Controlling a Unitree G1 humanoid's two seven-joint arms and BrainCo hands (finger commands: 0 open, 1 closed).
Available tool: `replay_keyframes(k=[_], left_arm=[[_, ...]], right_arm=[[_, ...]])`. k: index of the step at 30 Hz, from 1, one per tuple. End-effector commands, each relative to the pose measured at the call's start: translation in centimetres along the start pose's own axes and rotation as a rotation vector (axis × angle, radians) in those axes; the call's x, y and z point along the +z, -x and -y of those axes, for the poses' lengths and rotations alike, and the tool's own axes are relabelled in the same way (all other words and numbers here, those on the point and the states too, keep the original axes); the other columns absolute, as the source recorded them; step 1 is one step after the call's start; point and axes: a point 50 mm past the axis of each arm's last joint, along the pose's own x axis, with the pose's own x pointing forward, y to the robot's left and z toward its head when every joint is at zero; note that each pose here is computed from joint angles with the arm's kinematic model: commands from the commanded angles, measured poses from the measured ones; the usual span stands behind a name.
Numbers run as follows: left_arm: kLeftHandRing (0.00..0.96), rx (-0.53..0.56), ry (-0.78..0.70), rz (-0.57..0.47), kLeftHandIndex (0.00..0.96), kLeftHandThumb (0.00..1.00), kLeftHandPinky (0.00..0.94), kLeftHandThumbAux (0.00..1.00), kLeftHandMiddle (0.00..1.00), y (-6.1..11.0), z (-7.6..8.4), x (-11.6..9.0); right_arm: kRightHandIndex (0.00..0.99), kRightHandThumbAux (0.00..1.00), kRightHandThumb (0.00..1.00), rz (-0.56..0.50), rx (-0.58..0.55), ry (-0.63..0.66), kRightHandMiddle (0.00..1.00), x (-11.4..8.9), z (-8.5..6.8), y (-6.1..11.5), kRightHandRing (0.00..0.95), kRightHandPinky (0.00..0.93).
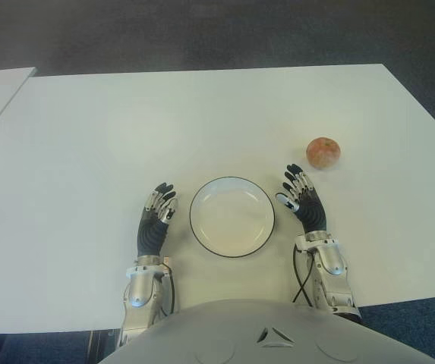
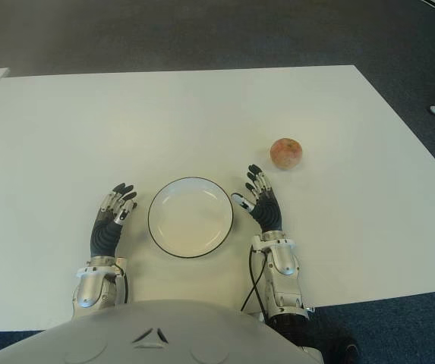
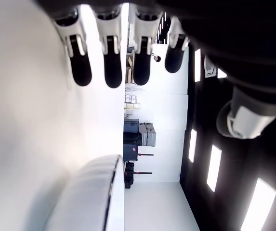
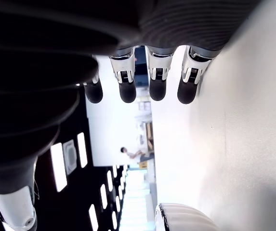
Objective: Put the apples into the plate.
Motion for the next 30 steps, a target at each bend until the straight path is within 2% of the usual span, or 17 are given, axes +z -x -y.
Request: replay_keyframes(k=[1, 11, 17, 20, 24, 28, 30], left_arm=[[0.209, 0.008, -0.002, -0.047, 0.151, 0.084, 0.239, 0.485, 0.187, 0.3, -0.1, -0.8], [0.216, 0.008, 0.000, -0.052, 0.146, 0.071, 0.239, 0.497, 0.194, 0.3, -0.1, -0.9], [0.232, 0.004, 0.002, -0.045, 0.157, 0.081, 0.265, 0.498, 0.206, 0.1, 0.1, -0.8], [0.218, 0.002, -0.005, -0.051, 0.154, 0.084, 0.228, 0.488, 0.197, 0.1, 0.0, -0.8], [0.198, 0.007, -0.005, -0.054, 0.144, 0.084, 0.213, 0.485, 0.182, 0.1, -0.1, -1.0], [0.198, 0.009, 0.000, -0.052, 0.140, 0.085, 0.232, 0.490, 0.179, 0.0, -0.1, -1.1], [0.204, 0.008, 0.004, -0.049, 0.141, 0.086, 0.245, 0.494, 0.182, -0.1, 0.0, -1.1]], right_arm=[[0.000, 0.677, 0.169, -0.154, -0.018, -0.008, 0.000, -2.5, 0.2, 1.6, 0.000, 0.011], [0.000, 0.667, 0.166, -0.151, -0.016, -0.007, 0.000, -2.4, 0.4, 1.5, 0.000, 0.003], [0.001, 0.663, 0.159, -0.109, -0.009, -0.017, 0.000, -1.2, 0.5, 0.5, 0.000, 0.012], [0.010, 0.666, 0.157, -0.019, 0.008, 0.018, 0.000, 1.3, -0.1, -0.4, 0.002, 0.055], [0.027, 0.659, 0.195, 0.088, 0.033, 0.086, 0.000, 3.0, -0.4, -1.0, 0.011, 0.068], [0.039, 0.641, 0.288, 0.204, 0.046, 0.174, 0.002, 4.1, -0.7, -1.2, 0.012, 0.058], [0.045, 0.628, 0.327, 0.347, 0.037, 0.346, 0.004, 5.5, -0.4, -1.7, 0.012, 0.060]])
